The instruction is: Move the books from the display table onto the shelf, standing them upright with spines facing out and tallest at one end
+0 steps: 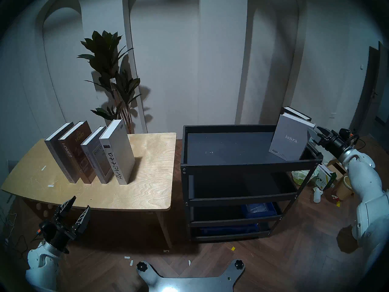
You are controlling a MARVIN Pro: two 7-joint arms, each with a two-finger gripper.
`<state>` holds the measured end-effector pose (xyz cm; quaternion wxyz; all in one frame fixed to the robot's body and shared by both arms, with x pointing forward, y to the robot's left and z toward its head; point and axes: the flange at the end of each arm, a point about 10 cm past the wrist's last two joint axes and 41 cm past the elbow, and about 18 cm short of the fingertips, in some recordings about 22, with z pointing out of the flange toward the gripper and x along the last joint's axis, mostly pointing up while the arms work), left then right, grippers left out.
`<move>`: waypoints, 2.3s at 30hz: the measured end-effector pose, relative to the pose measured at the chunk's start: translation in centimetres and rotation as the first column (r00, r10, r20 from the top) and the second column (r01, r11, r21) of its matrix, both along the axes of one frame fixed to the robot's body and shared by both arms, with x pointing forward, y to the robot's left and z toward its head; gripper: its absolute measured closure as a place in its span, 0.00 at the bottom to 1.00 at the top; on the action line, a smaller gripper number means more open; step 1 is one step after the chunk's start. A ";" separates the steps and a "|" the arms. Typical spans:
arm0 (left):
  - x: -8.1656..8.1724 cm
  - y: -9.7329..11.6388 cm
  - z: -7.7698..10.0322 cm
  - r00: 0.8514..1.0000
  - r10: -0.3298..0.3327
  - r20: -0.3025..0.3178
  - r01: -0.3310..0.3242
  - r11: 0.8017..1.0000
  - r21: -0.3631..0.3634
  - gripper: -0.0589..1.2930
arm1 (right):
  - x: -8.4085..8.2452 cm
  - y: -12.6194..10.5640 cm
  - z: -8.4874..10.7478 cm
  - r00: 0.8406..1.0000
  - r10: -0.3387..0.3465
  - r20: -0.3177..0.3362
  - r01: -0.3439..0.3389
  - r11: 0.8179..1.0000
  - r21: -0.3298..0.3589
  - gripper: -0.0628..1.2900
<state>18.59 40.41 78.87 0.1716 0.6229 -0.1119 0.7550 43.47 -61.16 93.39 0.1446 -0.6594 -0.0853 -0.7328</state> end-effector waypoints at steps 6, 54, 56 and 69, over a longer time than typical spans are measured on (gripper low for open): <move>0.0 0.0 0.0 1.000 0.000 0.000 0.000 1.000 0.000 0.03 | 1.0 0.7 -0.4 1.000 0.003 -0.016 -0.003 1.000 -0.002 0.03; 0.0 0.0 0.0 1.000 0.002 0.000 -0.002 1.000 0.000 0.03 | -0.7 1.7 -1.9 0.983 0.061 0.174 -0.058 0.998 -0.018 0.48; 0.0 0.0 0.0 1.000 0.002 0.000 -0.002 1.000 0.000 0.03 | -0.7 2.2 -2.4 0.980 0.057 0.191 -0.054 0.998 -0.018 0.50; 0.0 0.0 0.0 1.000 0.002 0.000 -0.002 1.000 -0.001 0.03 | -0.3 5.3 -4.7 0.952 0.022 0.304 -0.028 0.999 0.017 0.66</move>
